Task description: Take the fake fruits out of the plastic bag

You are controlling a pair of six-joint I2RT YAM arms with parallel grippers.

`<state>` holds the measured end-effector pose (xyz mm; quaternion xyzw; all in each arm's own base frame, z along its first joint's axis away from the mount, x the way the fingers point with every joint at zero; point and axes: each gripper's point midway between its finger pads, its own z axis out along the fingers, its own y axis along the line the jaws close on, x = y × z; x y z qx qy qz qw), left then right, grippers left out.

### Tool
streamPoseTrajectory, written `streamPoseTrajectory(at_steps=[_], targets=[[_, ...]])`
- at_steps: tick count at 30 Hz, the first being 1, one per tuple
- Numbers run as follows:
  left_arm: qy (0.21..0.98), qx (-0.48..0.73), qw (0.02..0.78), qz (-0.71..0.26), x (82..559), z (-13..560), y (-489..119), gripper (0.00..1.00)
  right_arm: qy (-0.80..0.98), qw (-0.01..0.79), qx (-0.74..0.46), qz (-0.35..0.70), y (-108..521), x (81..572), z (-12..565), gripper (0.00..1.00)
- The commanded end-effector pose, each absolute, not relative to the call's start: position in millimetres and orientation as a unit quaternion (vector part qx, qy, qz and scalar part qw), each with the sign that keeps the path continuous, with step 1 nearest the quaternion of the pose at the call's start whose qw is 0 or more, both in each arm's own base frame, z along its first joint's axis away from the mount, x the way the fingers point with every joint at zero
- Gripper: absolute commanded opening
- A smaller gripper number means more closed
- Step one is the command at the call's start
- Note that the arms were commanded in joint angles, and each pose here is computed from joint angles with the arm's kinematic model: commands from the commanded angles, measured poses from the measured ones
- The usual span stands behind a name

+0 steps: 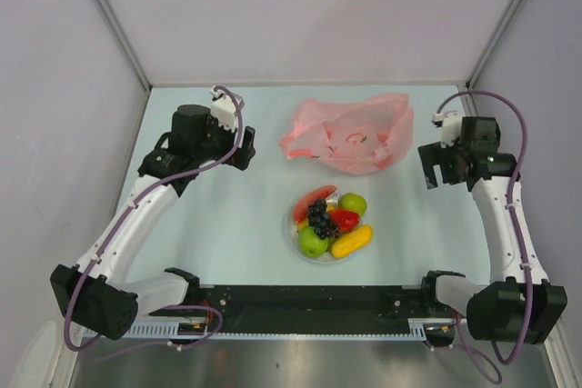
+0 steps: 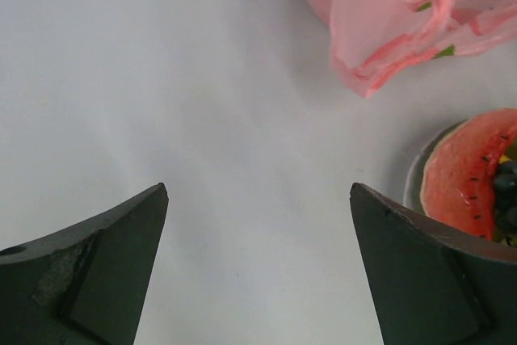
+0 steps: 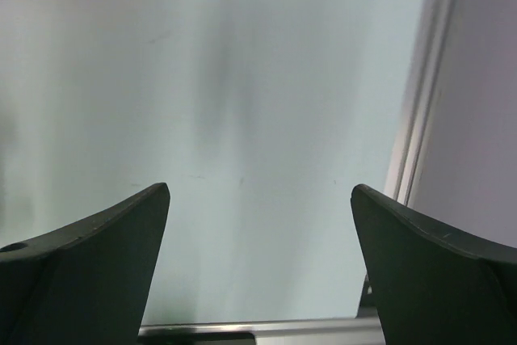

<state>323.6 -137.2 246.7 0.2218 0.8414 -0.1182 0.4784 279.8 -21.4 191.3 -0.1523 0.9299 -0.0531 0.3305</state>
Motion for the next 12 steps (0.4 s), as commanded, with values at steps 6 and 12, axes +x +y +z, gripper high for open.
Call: streamPoseTrajectory(at_steps=[6, 12], targets=[[0.844, 0.108, 0.526, -0.026, 343, 254, -93, 1.00, 0.917, 0.384, 0.093, -0.061, -64, 262, 190, 1.00], [0.844, 0.100, 0.526, -0.014, 336, 242, -85, 1.00, 0.916, 0.388, 0.090, -0.039, -61, 263, 188, 1.00]])
